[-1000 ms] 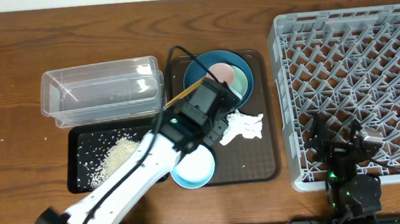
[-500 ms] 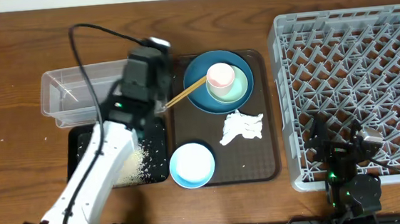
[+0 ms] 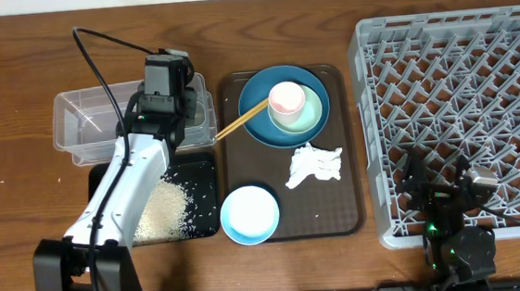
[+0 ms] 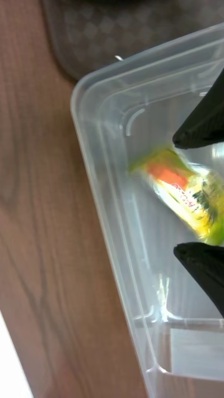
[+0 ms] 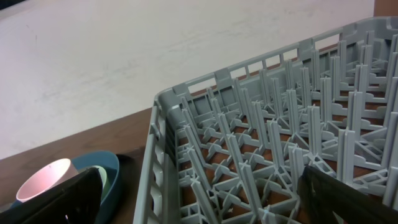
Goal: Sort waste into correct bins and load items into the dishwasher rack
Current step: 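Carry the wrapper left and drop it into the clear bin, then move the left gripper back toward the white tissue on the tray, then grasp the crumpled white tissue with the left gripper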
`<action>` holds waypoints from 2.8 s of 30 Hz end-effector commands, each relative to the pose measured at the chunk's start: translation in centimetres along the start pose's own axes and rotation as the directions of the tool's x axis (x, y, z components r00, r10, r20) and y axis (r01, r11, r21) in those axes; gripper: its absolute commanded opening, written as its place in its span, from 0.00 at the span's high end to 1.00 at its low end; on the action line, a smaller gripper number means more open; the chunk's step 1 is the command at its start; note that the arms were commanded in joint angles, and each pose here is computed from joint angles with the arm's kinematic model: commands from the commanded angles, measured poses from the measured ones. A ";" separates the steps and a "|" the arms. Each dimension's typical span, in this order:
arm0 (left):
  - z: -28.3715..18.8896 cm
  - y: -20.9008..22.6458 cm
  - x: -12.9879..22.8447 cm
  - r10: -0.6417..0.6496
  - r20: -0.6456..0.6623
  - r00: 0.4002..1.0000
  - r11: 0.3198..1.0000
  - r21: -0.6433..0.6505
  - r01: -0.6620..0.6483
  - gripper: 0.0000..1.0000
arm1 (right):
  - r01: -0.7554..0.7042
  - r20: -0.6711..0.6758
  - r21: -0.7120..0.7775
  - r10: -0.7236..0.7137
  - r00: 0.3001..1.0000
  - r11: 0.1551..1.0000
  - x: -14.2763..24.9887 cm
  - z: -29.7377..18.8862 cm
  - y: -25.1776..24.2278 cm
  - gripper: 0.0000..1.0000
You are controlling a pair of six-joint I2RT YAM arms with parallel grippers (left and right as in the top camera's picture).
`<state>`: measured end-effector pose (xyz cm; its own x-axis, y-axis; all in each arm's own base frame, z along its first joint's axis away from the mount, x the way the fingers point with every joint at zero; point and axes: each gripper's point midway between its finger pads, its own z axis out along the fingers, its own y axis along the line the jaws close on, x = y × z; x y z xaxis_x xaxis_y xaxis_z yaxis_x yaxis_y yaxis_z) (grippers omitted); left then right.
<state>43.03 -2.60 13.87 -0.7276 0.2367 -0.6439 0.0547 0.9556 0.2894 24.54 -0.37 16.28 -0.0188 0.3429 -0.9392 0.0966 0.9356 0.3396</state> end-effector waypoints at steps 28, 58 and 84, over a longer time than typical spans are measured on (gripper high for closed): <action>-17.9 -25.8 3.7 -0.028 -0.073 0.997 0.751 0.657 0.069 0.53 | 0.005 0.006 0.015 -0.005 1.000 1.000 -0.1 0.0 -0.3 0.01; -6.4 -31.6 11.5 0.057 -0.214 0.975 0.890 0.453 0.047 0.12 | 0.005 0.006 0.015 -0.005 1.000 1.000 -0.1 0.0 -0.3 0.01; -11.0 -27.2 7.3 -0.007 -0.120 0.993 0.906 0.419 0.057 0.89 | 0.005 0.004 0.015 -0.005 1.000 1.000 -0.1 0.0 -0.3 0.01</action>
<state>27.74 -29.42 4.92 -0.8481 0.2575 -0.4631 0.3221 0.9445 -0.0647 24.54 -0.38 16.29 -0.0183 0.3429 -0.9392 0.0969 0.9355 0.3397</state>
